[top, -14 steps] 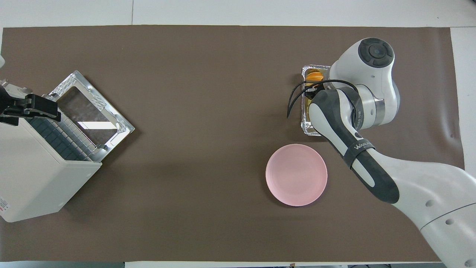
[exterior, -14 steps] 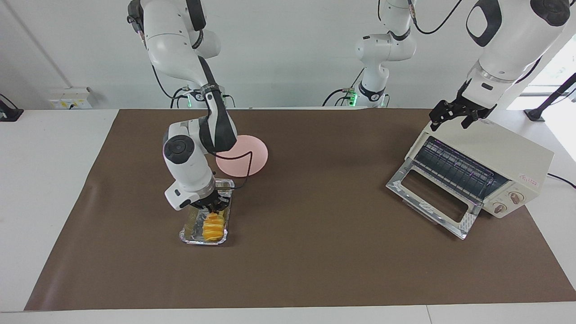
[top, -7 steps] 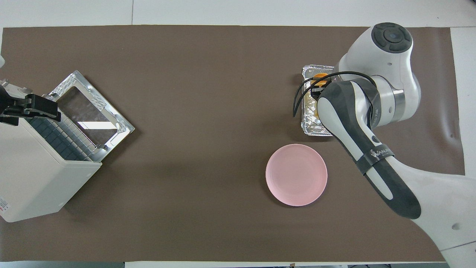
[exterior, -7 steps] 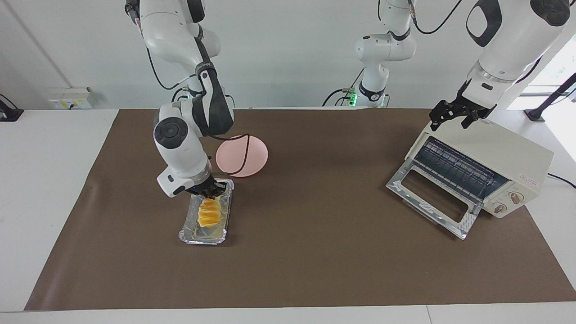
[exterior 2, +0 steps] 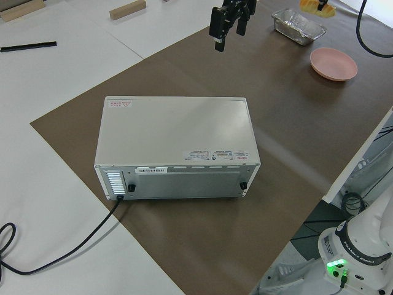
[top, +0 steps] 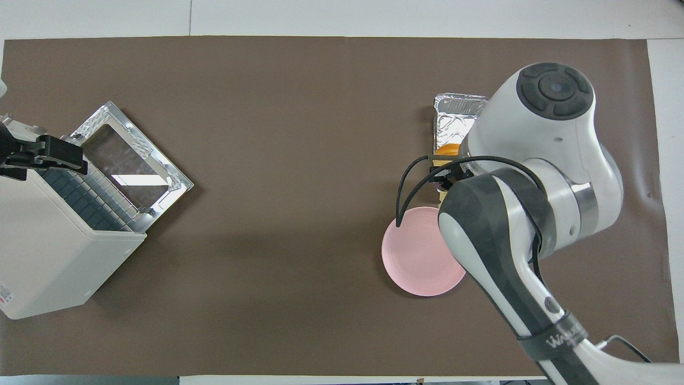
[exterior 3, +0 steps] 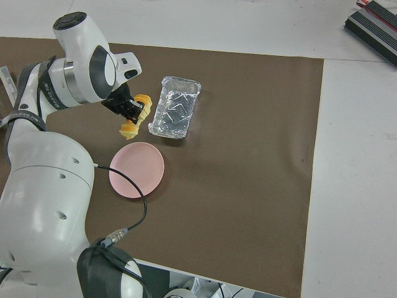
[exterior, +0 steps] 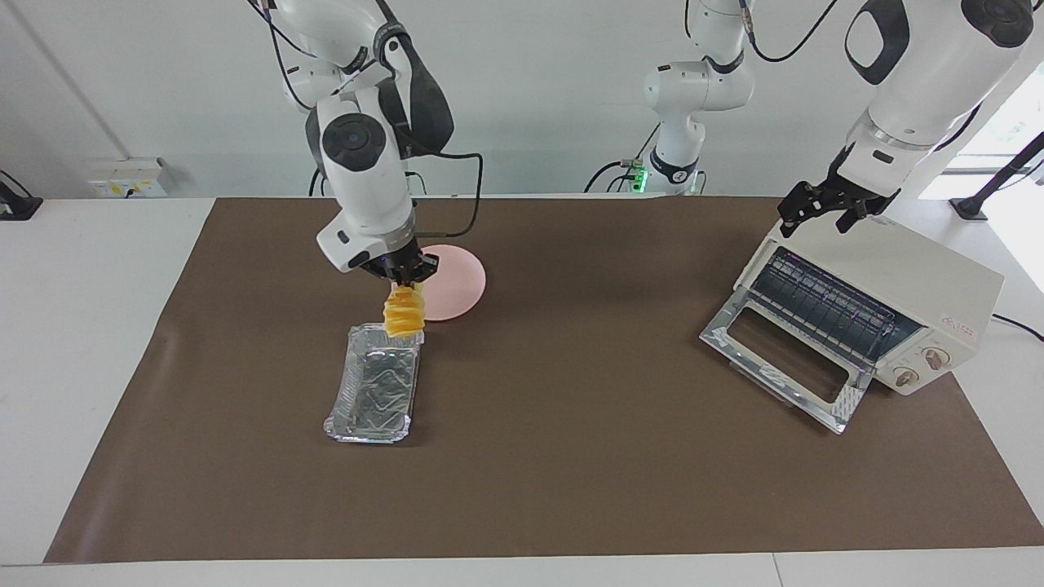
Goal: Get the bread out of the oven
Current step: 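Carry the bread rolls with the right gripper over the pink plate, then lower the bread onto the pink plate and open the right gripper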
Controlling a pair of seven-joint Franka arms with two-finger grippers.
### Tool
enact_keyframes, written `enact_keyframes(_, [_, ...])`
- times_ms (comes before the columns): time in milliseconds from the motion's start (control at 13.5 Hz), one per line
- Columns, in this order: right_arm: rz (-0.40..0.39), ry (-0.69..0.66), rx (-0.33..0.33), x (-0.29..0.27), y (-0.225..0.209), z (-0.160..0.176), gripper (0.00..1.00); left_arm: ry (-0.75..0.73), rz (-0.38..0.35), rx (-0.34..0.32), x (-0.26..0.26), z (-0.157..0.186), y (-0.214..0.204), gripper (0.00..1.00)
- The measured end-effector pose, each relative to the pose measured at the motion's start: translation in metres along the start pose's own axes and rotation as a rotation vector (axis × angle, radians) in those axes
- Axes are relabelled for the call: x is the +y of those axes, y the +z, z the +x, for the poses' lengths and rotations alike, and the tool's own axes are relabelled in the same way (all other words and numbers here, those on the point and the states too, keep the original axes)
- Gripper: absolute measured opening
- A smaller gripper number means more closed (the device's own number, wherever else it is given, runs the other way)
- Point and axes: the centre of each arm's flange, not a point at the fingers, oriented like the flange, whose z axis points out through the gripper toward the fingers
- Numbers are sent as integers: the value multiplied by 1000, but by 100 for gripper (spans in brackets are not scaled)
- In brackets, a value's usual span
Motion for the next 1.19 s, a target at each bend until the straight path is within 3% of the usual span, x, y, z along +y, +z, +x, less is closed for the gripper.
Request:
enact_keyframes(222, [12, -15, 54, -9, 24, -51, 10, 0, 0, 0, 0, 0, 0, 100])
enact_keyframes(519, [39, -27, 124, 0, 95, -95, 10, 0, 0, 0, 0, 0, 0, 100])
enact_keyframes(889, [67, -31, 171, 0, 152, -115, 10, 0, 0, 0, 0, 0, 0, 100])
enact_keyframes(1185, [63, -39, 163, -5, 165, -116, 10, 0, 0, 0, 0, 0, 0, 100])
